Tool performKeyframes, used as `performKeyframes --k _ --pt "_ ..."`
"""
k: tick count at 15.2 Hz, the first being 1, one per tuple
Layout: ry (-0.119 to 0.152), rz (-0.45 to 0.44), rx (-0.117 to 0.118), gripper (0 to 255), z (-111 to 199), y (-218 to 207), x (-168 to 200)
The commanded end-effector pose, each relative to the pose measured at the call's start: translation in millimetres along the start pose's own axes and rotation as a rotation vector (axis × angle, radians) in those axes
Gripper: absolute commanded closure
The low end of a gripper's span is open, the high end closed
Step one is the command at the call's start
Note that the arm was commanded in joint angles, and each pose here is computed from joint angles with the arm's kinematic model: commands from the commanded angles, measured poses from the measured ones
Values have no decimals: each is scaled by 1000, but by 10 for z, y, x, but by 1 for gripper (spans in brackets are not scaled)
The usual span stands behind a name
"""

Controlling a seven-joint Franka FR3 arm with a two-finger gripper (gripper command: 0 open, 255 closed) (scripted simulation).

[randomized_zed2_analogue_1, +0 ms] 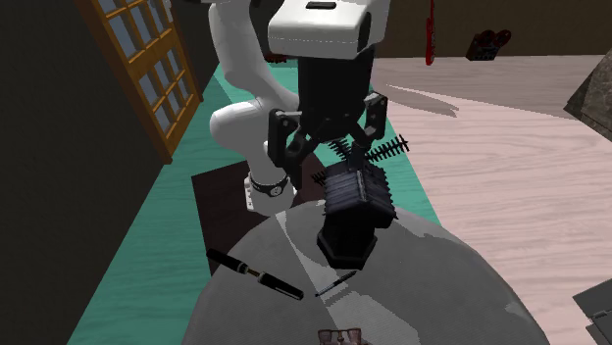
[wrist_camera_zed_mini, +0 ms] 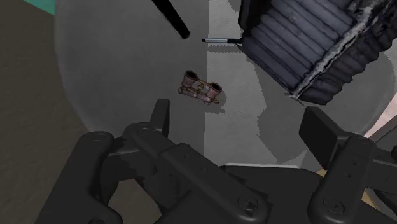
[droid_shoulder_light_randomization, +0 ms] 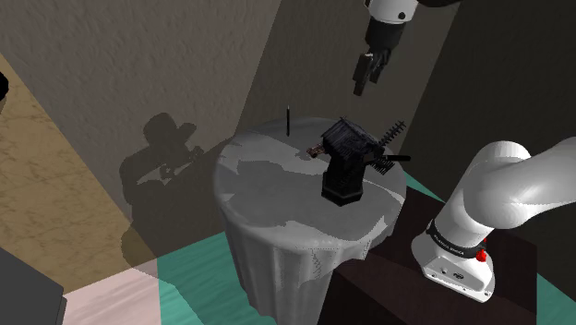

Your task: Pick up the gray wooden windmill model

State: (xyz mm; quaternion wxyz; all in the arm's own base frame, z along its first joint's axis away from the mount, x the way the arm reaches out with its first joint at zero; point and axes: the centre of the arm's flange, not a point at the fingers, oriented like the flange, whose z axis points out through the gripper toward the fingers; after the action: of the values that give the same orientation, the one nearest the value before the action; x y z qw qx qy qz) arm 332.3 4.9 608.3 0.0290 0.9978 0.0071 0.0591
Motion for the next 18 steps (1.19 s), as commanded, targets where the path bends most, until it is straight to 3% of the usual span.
performKeyframes --k 1,12,18 --pt "0 0 0 0 0 0 0" --pt "159 623 289 0 -124 -388 -1578" --pt "161 630 292 0 136 -413 -1626"
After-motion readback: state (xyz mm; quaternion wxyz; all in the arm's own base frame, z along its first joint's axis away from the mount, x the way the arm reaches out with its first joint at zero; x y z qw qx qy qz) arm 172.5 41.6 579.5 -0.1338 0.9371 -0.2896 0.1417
